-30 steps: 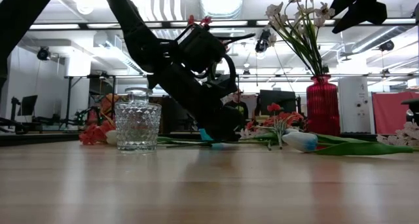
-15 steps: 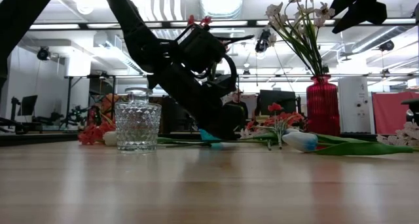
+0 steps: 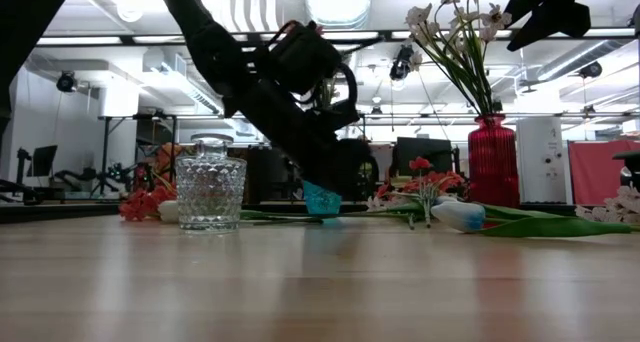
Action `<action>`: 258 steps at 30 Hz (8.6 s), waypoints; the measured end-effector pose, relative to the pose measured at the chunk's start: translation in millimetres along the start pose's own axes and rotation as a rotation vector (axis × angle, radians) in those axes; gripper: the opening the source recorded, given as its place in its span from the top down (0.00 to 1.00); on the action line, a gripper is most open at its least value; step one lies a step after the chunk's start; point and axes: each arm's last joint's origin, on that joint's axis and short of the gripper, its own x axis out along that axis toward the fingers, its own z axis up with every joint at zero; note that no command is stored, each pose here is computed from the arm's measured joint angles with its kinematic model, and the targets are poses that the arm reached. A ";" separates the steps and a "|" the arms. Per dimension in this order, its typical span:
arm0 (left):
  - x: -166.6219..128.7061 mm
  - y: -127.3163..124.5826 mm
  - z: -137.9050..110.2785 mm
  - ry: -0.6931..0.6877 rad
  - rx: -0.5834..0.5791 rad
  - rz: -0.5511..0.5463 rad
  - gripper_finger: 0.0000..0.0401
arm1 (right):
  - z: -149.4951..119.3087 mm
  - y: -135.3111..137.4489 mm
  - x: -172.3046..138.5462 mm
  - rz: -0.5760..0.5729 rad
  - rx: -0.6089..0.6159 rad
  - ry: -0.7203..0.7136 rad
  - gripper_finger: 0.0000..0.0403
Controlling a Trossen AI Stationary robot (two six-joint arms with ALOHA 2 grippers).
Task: Sort flowers into vase by color
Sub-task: Put the top white flower into the transparent vase, then put the top left white flower into the transparent vase
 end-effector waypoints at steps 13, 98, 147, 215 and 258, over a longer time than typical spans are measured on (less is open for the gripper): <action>2.9 9.3 10.1 0.004 -0.008 -0.110 0.84 | 0.4 0.4 0.0 0.004 0.002 -0.004 0.42; -3.0 7.3 12.2 0.002 0.018 -0.028 1.00 | 0.3 0.4 0.1 0.003 -0.006 -0.003 0.42; -165.8 52.9 36.2 0.381 0.286 -0.109 0.75 | 0.4 0.5 0.1 0.004 -0.006 -0.004 0.42; -284.2 4.0 -20.6 -0.605 0.273 -0.104 0.75 | 124.5 181.1 -22.1 -0.045 -0.501 -0.064 0.42; -21.7 -6.1 35.7 0.256 0.489 -0.267 0.75 | 99.2 174.3 -60.8 -0.062 -0.579 -0.109 0.42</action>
